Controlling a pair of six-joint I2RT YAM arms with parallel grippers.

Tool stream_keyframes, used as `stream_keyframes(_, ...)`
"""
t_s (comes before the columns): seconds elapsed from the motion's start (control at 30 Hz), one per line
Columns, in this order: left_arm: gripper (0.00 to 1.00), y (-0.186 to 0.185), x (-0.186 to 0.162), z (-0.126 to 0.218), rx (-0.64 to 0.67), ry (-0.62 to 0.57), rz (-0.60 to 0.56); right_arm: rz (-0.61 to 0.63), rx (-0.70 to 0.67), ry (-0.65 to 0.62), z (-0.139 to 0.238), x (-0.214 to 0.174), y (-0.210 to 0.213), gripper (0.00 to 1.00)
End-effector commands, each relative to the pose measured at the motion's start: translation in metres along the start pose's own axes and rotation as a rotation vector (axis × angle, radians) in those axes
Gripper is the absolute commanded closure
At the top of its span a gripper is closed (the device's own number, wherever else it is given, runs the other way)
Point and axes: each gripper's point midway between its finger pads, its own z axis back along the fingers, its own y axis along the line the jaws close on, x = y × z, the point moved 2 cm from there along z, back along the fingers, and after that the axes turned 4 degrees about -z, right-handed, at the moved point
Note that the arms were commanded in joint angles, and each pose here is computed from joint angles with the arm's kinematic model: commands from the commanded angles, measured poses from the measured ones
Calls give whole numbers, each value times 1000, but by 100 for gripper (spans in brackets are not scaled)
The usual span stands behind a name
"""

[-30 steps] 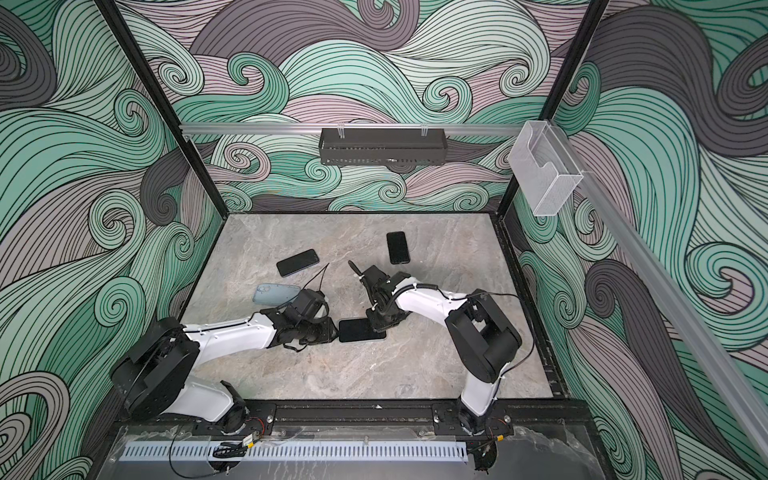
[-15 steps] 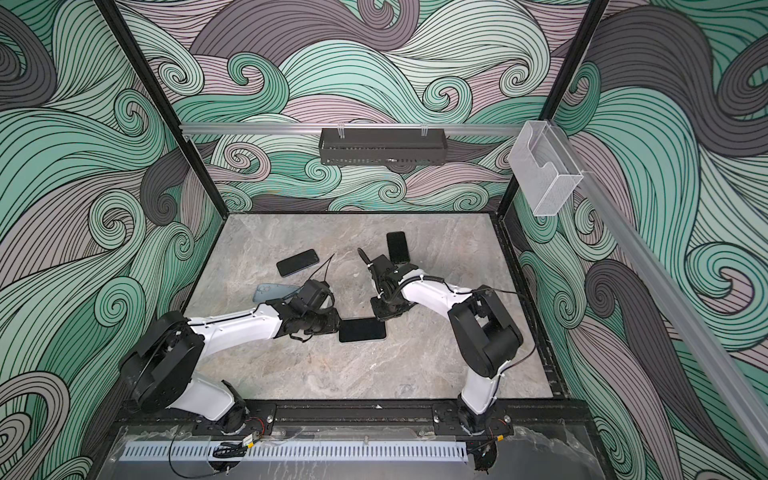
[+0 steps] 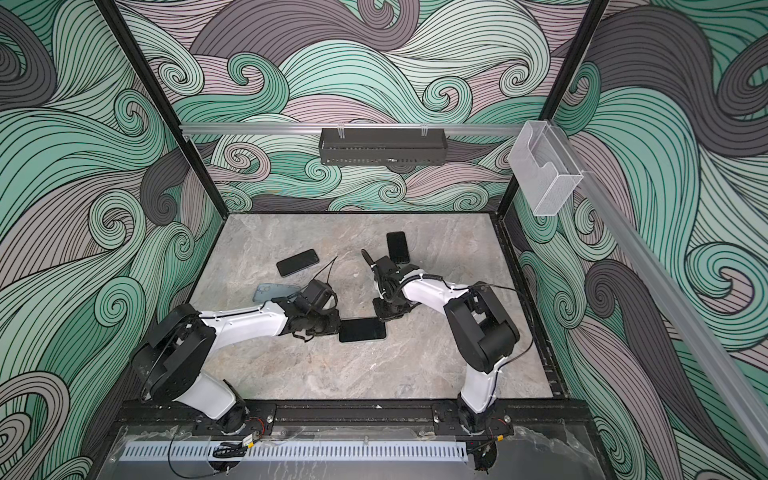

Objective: Put the phone into the phone case

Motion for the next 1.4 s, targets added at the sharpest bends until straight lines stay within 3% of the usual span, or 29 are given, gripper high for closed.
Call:
stream_keyframes(0.0,71,-2,6,0,-1,13,-2,1,7,37,-10,-7,-3,81)
stream_keyframes(0.7,75,-3,4,-5,-21,17,0,-20,31,119,-28,-30,-8,86)
stream_keyframes(1.37,76,-3,2,-8,-35,20,0,0,-73,238,-53,-59,-12,88)
